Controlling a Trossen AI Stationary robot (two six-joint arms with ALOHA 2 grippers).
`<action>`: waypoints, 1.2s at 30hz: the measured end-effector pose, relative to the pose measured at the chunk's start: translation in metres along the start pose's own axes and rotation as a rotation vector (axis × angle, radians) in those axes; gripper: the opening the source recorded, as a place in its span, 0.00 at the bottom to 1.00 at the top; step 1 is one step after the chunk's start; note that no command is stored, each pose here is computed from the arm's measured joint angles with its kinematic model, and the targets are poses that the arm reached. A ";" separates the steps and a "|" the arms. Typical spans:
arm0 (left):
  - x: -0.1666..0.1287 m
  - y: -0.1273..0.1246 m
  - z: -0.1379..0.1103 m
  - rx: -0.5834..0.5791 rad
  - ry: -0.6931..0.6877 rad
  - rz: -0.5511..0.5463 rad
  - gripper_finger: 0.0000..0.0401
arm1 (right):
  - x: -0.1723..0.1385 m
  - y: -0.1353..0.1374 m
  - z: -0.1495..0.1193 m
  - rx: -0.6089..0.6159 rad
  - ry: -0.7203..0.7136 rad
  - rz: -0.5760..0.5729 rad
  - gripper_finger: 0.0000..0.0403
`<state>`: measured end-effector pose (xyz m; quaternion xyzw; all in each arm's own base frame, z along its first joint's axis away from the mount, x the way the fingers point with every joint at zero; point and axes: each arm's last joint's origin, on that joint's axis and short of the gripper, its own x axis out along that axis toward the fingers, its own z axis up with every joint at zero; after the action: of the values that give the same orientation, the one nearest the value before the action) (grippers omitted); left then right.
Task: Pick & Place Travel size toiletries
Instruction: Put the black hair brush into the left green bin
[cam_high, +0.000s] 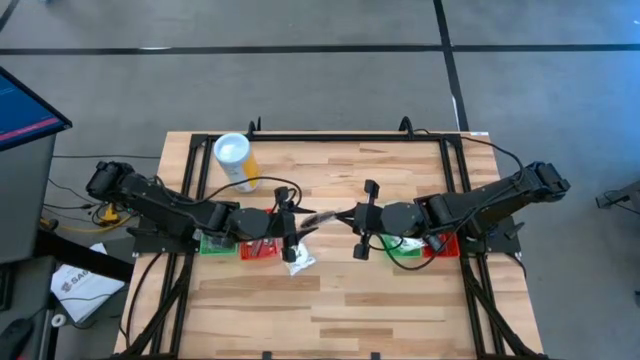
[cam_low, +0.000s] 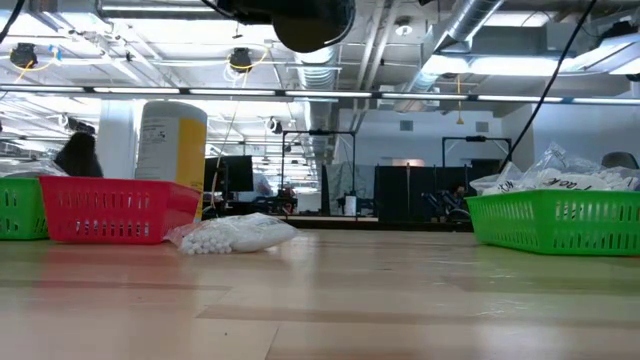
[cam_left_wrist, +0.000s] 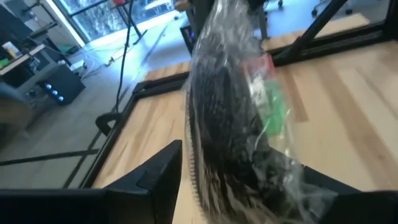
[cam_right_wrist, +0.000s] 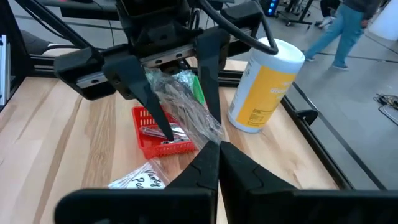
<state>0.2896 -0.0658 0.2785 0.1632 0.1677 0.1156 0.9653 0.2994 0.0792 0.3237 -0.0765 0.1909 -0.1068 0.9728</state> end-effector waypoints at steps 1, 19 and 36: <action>0.000 0.000 -0.001 0.003 0.007 0.003 0.44 | 0.000 0.000 0.000 0.000 0.000 0.000 0.00; 0.001 0.000 -0.001 0.003 0.009 0.011 0.36 | 0.000 0.000 0.000 -0.001 0.003 0.000 0.00; 0.000 0.000 -0.002 -0.021 0.020 0.032 0.05 | 0.000 0.000 -0.001 -0.003 0.007 -0.002 0.00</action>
<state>0.2890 -0.0653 0.2767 0.1547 0.1734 0.1342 0.9633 0.2992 0.0789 0.3228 -0.0777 0.1942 -0.1076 0.9719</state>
